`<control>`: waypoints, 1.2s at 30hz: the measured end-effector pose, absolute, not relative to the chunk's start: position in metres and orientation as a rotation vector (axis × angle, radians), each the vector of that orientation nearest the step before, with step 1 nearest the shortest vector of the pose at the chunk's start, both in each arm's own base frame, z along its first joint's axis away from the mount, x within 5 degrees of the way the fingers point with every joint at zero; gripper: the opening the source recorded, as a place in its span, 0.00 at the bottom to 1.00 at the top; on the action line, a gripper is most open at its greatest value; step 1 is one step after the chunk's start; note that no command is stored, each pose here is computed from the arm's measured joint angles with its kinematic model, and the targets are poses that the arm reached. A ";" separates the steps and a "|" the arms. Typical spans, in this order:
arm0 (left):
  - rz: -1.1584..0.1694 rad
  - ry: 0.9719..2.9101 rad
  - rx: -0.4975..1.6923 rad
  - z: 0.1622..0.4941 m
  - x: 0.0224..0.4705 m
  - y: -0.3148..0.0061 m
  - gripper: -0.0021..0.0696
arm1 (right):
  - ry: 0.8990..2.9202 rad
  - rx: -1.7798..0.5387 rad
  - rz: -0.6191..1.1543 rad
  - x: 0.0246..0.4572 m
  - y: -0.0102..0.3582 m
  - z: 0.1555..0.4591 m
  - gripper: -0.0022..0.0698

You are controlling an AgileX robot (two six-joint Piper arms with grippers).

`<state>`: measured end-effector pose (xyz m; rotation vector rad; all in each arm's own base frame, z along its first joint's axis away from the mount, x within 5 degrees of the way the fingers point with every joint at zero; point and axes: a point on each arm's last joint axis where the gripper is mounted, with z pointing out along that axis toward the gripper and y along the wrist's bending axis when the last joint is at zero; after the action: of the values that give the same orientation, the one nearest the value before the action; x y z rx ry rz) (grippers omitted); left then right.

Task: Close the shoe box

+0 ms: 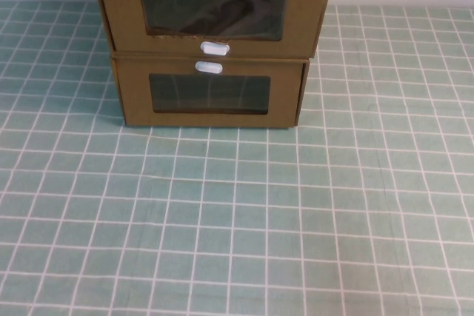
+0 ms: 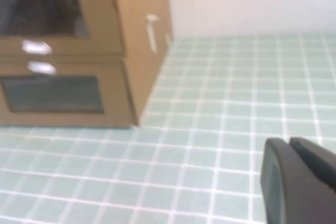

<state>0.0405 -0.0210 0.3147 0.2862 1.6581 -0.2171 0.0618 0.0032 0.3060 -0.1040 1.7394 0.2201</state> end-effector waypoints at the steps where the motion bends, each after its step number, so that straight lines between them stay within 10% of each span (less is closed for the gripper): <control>1: -0.218 1.676 0.286 0.308 0.042 -0.021 0.02 | 1.731 -0.103 0.214 0.059 0.001 0.301 0.01; 11: -0.225 1.743 0.228 0.265 0.056 -0.021 0.02 | 1.768 -0.130 0.200 0.056 0.000 0.257 0.01; 36: -0.218 1.738 0.207 0.255 0.059 -0.020 0.02 | 1.773 -0.131 0.196 0.056 0.000 0.255 0.01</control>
<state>0.0595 -0.0196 0.2552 0.2073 1.7375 -0.2183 0.0562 0.0002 0.2555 -0.1314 1.7727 0.1956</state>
